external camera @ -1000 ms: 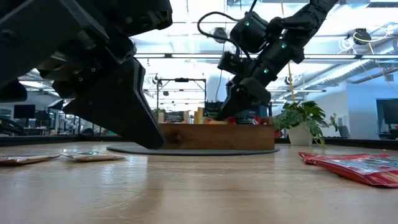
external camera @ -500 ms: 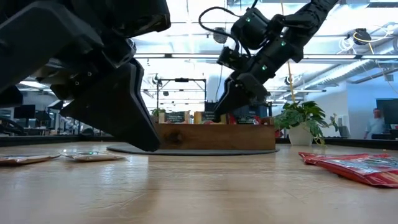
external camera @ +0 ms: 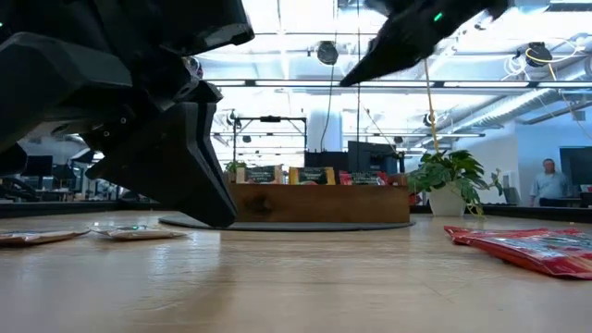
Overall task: Pick & Place Tea
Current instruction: Put the red tea bag into the right section of the wooden organizer
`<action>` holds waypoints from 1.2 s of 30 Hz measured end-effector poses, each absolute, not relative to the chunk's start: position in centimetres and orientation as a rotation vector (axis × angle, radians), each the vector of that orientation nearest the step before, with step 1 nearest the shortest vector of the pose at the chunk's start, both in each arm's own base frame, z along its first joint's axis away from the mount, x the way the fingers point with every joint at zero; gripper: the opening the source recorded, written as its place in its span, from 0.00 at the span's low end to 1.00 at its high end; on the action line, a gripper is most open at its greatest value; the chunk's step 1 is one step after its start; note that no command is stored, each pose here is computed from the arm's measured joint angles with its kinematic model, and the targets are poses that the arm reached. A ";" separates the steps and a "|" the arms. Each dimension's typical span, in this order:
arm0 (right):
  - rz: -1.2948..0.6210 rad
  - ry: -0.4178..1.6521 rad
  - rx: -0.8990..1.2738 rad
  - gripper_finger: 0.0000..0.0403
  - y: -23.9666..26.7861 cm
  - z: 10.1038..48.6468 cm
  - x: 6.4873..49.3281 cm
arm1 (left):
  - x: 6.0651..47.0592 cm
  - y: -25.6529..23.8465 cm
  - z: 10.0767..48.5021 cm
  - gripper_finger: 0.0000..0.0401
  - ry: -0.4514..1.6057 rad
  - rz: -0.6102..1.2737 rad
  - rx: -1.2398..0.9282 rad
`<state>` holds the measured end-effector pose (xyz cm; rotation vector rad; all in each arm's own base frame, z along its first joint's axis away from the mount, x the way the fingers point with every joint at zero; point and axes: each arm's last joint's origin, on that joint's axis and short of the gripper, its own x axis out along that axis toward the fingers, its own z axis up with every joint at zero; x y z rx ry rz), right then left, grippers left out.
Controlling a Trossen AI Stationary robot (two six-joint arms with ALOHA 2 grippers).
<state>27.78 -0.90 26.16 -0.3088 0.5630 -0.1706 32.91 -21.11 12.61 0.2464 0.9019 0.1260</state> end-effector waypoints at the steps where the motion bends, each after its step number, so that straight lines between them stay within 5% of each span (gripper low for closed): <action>1: -0.161 0.563 -0.282 0.39 -0.4 26.6 27.1 | 33.0 -21.1 12.6 0.08 0.900 0.122 0.254; 10: 0.046 0.825 0.070 0.39 4.8 23.5 21.5 | 34.0 -20.4 12.9 0.08 0.864 0.092 0.320; 20: 0.387 0.677 0.315 0.39 10.2 16.4 18.6 | 38.2 -17.9 14.8 0.08 0.635 -0.005 0.146; 36: 0.251 0.765 0.287 0.39 13.6 12.1 16.8 | 39.0 -17.5 15.0 0.08 0.615 -0.102 -0.005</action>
